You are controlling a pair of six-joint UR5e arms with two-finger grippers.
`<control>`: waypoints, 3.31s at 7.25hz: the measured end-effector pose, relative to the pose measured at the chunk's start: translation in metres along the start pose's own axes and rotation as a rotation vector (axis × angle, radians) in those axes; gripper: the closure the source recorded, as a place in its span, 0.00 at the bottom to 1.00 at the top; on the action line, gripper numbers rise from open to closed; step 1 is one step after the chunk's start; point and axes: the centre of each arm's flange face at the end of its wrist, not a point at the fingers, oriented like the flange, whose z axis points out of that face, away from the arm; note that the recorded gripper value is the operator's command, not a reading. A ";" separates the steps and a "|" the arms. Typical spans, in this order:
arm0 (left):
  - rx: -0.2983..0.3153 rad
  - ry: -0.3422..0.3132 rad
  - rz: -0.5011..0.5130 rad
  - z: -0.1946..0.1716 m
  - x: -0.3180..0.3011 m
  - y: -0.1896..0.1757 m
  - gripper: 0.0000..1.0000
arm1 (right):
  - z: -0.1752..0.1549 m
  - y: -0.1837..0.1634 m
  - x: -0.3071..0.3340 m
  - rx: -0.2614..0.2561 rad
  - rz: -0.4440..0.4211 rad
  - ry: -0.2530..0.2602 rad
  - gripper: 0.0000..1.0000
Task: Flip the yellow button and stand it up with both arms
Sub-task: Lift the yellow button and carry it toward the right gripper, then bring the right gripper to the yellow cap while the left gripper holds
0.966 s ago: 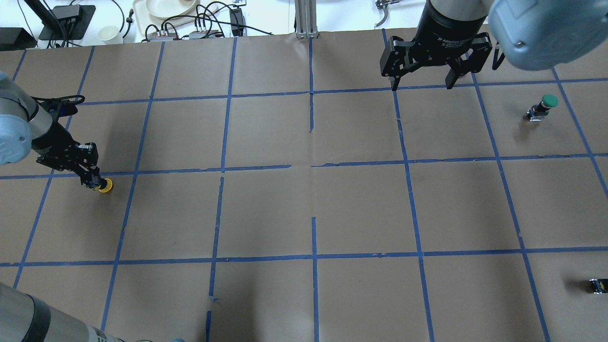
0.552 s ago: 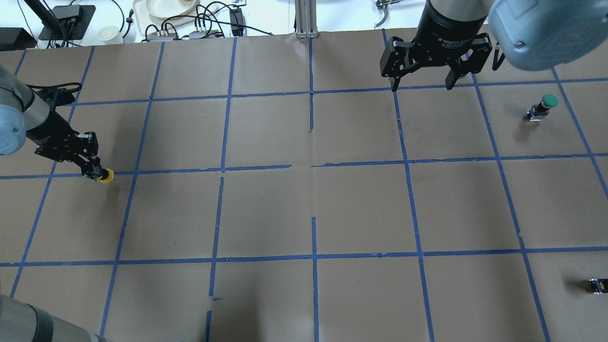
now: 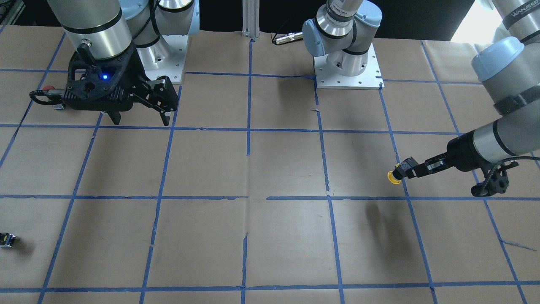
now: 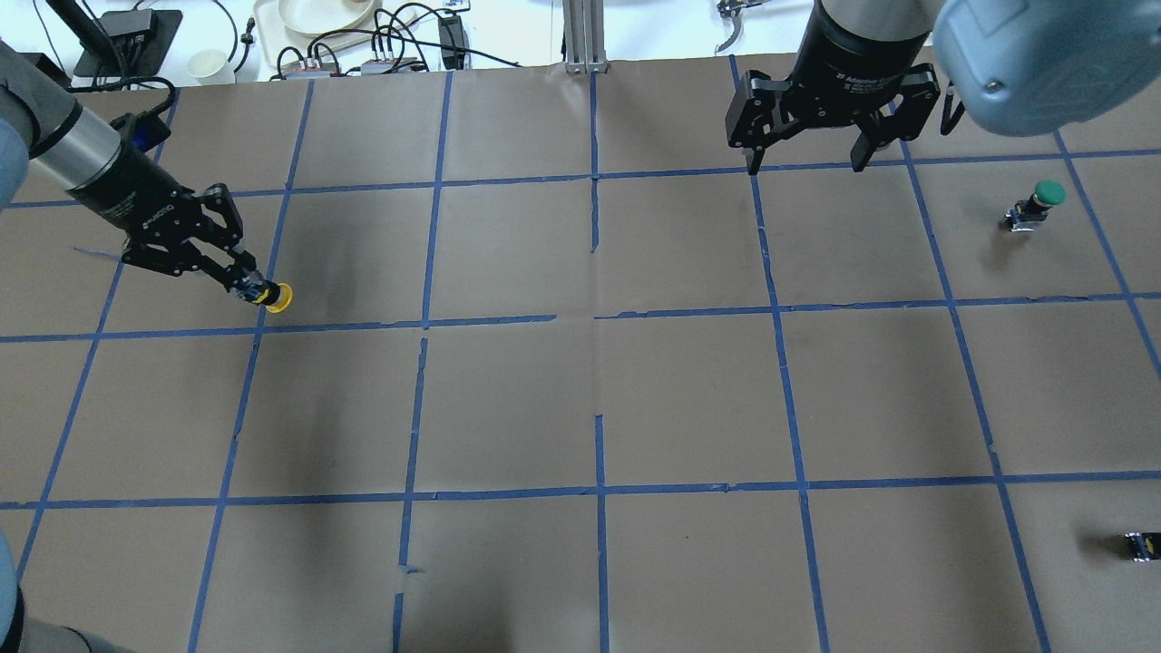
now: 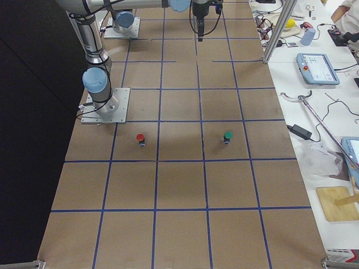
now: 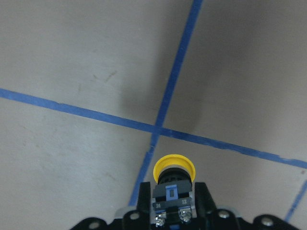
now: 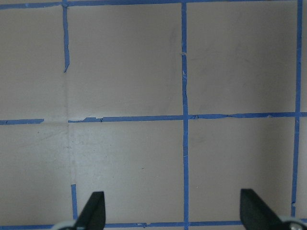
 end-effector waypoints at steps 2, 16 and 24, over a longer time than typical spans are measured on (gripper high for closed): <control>-0.099 0.201 -0.066 -0.002 0.051 0.018 0.99 | 0.000 0.000 0.000 0.001 0.000 0.000 0.00; -0.716 1.028 -0.536 0.071 0.229 0.119 0.97 | 0.039 -0.030 0.075 -0.447 0.674 -1.145 0.01; -0.760 1.015 -0.565 0.072 0.241 0.132 0.97 | 0.052 -0.060 0.017 -0.538 0.728 -1.196 0.15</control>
